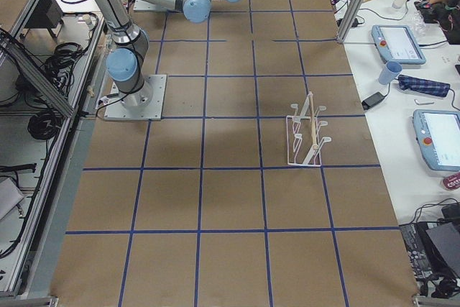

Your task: Transfer IKEA cup to right arm and place on rack

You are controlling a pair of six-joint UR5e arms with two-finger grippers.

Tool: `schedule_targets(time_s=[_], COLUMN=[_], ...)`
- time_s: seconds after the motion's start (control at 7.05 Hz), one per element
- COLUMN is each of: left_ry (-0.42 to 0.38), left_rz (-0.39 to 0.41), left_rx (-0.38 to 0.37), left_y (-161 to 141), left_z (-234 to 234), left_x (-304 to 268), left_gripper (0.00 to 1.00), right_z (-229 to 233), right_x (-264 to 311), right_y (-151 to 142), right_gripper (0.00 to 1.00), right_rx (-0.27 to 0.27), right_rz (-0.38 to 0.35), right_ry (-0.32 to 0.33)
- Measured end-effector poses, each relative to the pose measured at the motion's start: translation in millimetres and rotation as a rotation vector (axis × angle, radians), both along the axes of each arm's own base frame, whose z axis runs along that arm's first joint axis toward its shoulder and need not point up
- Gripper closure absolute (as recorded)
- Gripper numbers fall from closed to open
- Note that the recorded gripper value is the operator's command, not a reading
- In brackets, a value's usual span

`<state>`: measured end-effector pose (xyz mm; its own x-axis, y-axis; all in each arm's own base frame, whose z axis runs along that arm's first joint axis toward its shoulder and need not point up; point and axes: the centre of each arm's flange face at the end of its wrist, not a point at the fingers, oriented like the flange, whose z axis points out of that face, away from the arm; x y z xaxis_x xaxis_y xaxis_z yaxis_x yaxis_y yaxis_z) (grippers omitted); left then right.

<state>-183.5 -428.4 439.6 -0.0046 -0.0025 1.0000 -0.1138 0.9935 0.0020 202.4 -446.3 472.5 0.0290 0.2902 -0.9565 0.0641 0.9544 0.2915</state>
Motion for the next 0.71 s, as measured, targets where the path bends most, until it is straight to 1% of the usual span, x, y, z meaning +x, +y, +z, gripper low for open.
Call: schedule_targets(time_s=[0.14,0.57,0.71], left_ry=[0.001,-0.002,-0.043], left_rz=[0.000,0.006,-0.004], left_rx=[0.012,0.071,0.120], left_y=[-0.3,-0.5,-0.1], left_z=[1.2,11.2,15.3], left_x=[0.2,5.8,15.3], left_gripper=[0.00,0.00,0.00], right_z=[0.6,4.7,4.9], right_x=[-0.9,-12.5,-20.9], right_y=[-1.1,-8.7,-12.4], right_gripper=[0.32,0.31,0.30], right_rx=[-0.001,0.008,0.011], right_rz=[-0.002,-0.032,-0.051], right_ry=[-0.001,-0.047,-0.052])
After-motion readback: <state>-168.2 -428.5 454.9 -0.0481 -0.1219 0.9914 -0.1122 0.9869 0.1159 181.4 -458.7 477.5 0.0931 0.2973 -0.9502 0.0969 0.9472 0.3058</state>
